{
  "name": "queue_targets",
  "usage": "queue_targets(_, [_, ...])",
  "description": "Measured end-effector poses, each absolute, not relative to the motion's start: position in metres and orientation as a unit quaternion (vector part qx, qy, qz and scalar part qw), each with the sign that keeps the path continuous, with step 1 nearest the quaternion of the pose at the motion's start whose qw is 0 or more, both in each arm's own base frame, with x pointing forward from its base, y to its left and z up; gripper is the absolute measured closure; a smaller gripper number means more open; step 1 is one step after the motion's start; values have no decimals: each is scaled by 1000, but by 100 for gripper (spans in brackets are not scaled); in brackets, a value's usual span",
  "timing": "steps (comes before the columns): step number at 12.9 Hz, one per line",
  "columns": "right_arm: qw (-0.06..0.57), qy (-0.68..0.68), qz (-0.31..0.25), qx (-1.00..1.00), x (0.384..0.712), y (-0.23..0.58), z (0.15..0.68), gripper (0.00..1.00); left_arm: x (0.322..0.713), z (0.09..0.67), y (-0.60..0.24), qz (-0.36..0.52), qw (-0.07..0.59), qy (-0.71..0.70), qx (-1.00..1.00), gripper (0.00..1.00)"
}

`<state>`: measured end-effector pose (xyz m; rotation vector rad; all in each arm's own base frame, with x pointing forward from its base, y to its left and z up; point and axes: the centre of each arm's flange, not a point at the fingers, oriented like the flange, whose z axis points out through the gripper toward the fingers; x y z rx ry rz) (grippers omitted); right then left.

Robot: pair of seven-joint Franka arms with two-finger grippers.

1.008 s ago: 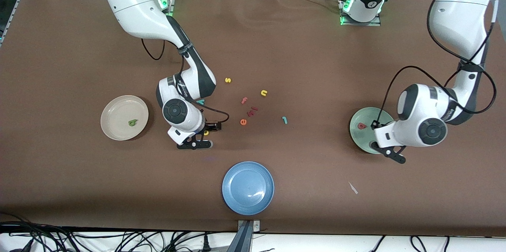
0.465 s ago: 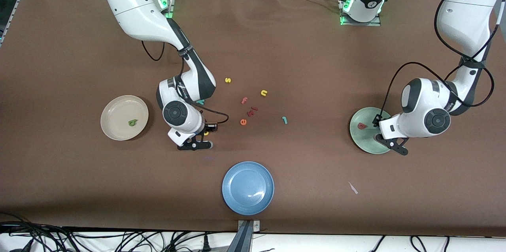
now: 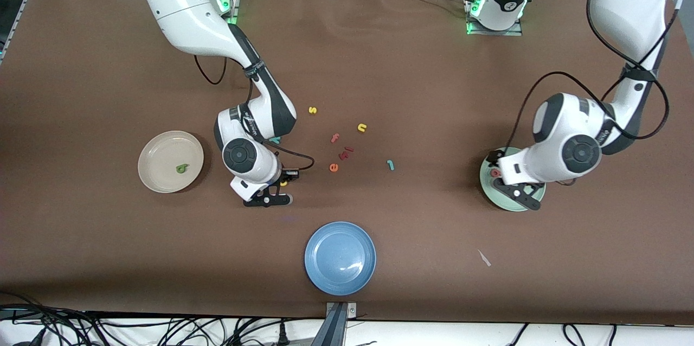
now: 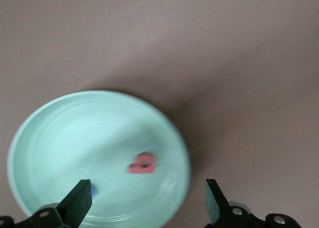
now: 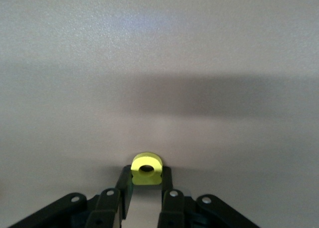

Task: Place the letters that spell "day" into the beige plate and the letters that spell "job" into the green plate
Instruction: 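Place the yellow o on the beige plate while the left gripper grasps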

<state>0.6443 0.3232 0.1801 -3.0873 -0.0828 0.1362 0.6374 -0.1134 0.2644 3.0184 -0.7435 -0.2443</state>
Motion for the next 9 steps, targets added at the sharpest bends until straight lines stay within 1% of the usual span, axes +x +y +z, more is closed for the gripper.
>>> queue_targets(4, [24, -20, 72, -997, 651, 318, 195, 73, 611, 268, -223, -78, -7, -126, 989, 0])
queue_targets(7, [16, -20, 95, -995, 661, 290, 217, 73, 602, 267, -297, -66, -8, -20, 998, 0])
queue_targets(9, [-1, -35, 105, -994, 663, 266, 235, 73, 598, 255, -334, -68, -5, 46, 997, 0])
